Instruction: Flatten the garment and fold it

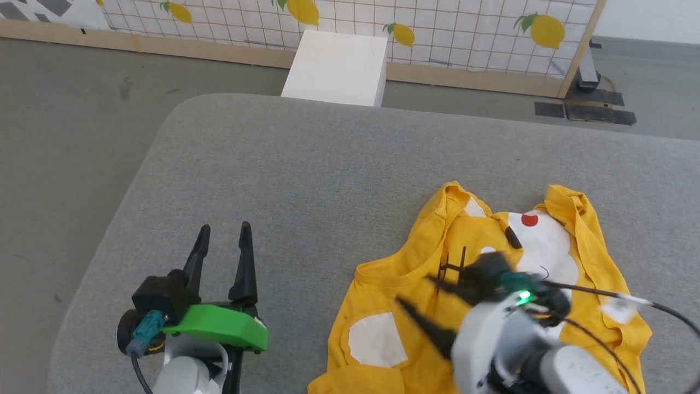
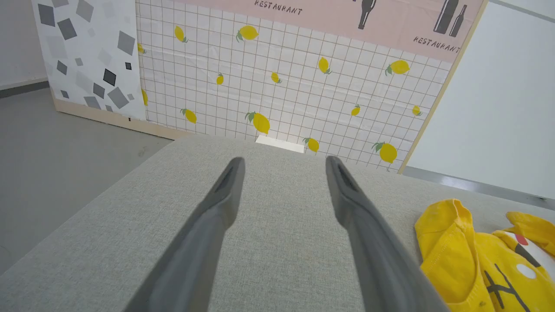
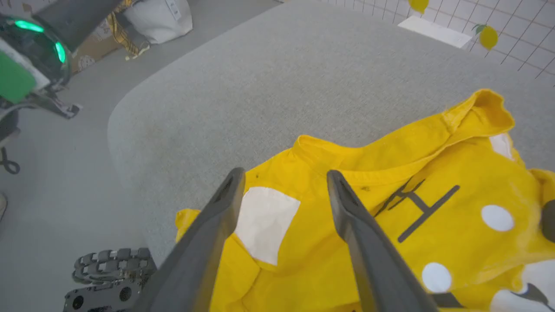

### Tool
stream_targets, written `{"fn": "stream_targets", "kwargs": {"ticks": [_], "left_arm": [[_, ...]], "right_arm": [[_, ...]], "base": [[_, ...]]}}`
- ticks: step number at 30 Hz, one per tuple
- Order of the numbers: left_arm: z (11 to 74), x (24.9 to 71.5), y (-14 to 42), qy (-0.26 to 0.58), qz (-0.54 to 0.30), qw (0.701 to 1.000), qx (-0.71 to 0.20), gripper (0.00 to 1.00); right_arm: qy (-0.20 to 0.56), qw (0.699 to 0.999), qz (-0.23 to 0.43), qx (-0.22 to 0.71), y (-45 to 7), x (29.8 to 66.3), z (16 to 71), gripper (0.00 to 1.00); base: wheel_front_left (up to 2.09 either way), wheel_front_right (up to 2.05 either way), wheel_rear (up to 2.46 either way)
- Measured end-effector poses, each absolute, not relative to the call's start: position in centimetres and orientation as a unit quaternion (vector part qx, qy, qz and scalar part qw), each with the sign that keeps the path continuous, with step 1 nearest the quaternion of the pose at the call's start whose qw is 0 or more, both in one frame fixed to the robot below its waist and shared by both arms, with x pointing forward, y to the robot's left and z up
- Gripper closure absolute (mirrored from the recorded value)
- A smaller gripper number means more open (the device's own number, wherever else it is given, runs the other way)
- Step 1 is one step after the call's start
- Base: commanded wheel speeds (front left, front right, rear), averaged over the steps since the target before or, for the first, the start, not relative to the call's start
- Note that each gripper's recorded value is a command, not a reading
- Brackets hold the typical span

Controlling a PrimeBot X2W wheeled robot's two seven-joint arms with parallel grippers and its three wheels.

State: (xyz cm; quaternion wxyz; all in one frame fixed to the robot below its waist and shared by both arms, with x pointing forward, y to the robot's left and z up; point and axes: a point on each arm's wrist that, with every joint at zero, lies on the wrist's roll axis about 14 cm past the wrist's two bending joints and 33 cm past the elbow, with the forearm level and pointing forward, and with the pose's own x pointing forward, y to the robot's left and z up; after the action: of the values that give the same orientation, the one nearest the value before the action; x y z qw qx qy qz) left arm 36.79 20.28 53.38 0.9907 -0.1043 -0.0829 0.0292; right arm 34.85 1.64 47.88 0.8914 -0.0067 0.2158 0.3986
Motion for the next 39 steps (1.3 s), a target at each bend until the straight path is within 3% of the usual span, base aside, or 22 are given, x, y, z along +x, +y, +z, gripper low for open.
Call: {"fn": "stream_targets", "kwargs": {"ticks": [4, 5, 8, 18, 25, 26, 28, 29, 33, 39], "left_arm": [[53.2, 36.4, 20.3, -0.079, 0.03, 0.991, -0.105, 0.0], [53.2, 36.3, 20.2, -0.08, 0.03, 0.991, -0.104, 0.0], [53.0, 36.2, 20.1, -0.077, 0.028, 0.991, -0.104, 0.0], [52.4, 37.9, 19.7, -0.065, 0.018, 0.992, -0.103, 0.0], [51.6, 39.3, 20.3, -0.055, 0.026, 0.993, -0.097, 0.0], [51.2, 39.4, 20.4, -0.05, 0.028, 0.994, -0.096, 0.0], [50.7, 39.4, 20.6, -0.043, 0.034, 0.994, -0.095, 0.0], [50.5, 39.4, 20.8, -0.041, 0.037, 0.994, -0.094, 0.0], [50.5, 39.3, 21.0, -0.04, 0.042, 0.994, -0.094, 0.0], [50.9, 38.6, 21.1, -0.046, 0.043, 0.993, -0.096, 0.0]], "right_arm": [[0.132, 0.948, 0.285, 0.04, -3.1, 38.8, 50.2, 0.0], [0.12, 0.972, 0.196, 0.045, -7.7, 40.4, 49.7, 0.0], [0.137, 0.982, 0.127, 0.037, -11.7, 41.5, 48.2, 0.0], [0.214, 0.975, 0.033, 0.053, -16.0, 48.5, 44.9, 0.0], [0.357, 0.934, 0.009, 0.018, -17.1, 50.0, 39.1, 0.0], [0.381, 0.924, 0.01, 0.013, -17.1, 49.8, 38.1, 0.47], [0.413, 0.911, 0.014, -0.005, -16.9, 49.4, 37.0, 0.93], [0.419, 0.908, 0.013, -0.011, -17.0, 49.5, 37.0, 1.0], [0.42, 0.908, 0.004, -0.018, -18.0, 48.7, 37.3, 1.0], [0.397, 0.916, -0.058, 0.017, -22.9, 43.2, 37.8, 1.0]], "base": [[0.0, 0.0, 0.0], [0.0, 0.0, 0.0], [0.0, 0.0, 0.0], [0.0, 0.0, 0.0], [0.0, 0.0, 0.0], [0.0, 0.0, 0.0], [0.0, 0.0, 0.0], [0.0, 0.0, 0.0], [0.0, 0.0, 0.0], [0.0, 0.0, 0.0]]}}
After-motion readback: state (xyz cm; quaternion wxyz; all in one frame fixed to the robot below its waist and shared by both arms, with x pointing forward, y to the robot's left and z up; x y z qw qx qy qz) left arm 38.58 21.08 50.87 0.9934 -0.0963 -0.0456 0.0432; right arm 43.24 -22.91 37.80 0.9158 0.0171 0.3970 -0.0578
